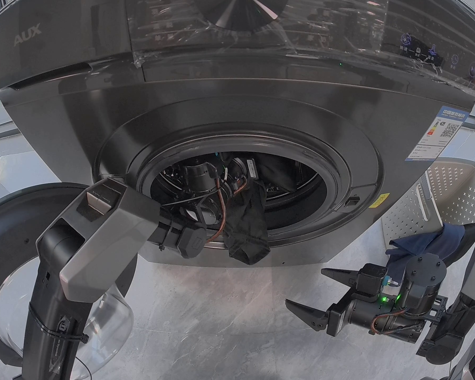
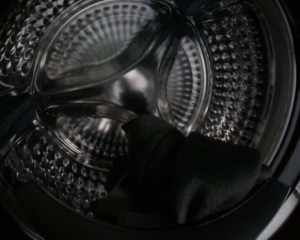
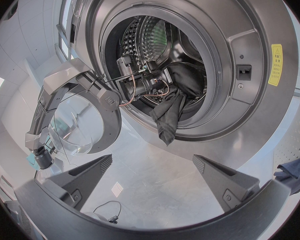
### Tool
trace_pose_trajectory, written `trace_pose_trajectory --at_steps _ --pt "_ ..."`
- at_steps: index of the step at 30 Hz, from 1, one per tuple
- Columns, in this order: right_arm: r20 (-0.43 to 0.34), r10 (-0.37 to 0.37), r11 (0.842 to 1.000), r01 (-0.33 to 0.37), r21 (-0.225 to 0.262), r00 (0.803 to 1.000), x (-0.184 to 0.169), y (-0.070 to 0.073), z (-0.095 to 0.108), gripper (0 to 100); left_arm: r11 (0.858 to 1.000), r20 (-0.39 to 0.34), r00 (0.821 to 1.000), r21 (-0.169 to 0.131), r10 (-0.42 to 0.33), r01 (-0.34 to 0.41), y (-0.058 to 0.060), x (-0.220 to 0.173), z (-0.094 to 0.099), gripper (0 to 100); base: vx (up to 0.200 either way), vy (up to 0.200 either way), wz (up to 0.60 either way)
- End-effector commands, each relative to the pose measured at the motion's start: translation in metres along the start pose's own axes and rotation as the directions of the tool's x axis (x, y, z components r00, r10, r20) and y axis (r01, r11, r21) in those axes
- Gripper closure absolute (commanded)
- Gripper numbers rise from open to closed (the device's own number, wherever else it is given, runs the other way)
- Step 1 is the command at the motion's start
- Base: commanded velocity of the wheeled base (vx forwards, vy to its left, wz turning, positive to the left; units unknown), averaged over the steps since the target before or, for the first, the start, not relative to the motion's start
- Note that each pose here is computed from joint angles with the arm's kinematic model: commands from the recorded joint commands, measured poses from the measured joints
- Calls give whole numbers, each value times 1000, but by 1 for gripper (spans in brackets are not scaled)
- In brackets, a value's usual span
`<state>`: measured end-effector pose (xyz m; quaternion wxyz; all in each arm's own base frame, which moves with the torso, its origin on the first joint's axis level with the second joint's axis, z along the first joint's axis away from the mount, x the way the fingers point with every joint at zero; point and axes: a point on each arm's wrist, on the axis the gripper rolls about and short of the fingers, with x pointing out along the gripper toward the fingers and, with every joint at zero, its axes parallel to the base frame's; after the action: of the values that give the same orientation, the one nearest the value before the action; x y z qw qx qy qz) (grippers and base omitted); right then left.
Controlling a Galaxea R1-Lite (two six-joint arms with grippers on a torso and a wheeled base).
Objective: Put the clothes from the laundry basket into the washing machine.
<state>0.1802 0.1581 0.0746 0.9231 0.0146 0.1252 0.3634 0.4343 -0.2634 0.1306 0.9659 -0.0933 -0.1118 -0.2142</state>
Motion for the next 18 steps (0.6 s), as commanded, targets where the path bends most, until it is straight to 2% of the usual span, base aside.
trace_pose_trajectory --at_steps 1,8,9,12,15,18 --pt "-2 1 1000 -1 0 1000 0 0 0 0 998 35 997 3 64 -64 17 20 -2 100 0 0 0" --pt "3 2 1000 -2 0 1000 0 0 1 0 998 37 997 0 64 -64 16 21 1 100 0 0 0" --pt "3 2 1000 -2 0 1000 0 0 1 0 998 34 997 0 66 -66 16 21 1 0 0 0 0" --pt "-2 1 1000 -1 0 1000 0 0 0 0 997 28 996 -12 82 -82 14 19 -2 0 0 0 0" --pt "-2 1 1000 -1 0 1000 0 0 0 0 995 -8 996 -27 92 -92 14 11 -6 0 0 0 0" --pt "1 2 1000 -2 0 1000 0 0 0 0 997 -67 995 -21 76 -78 10 -5 10 0 0 0 0"
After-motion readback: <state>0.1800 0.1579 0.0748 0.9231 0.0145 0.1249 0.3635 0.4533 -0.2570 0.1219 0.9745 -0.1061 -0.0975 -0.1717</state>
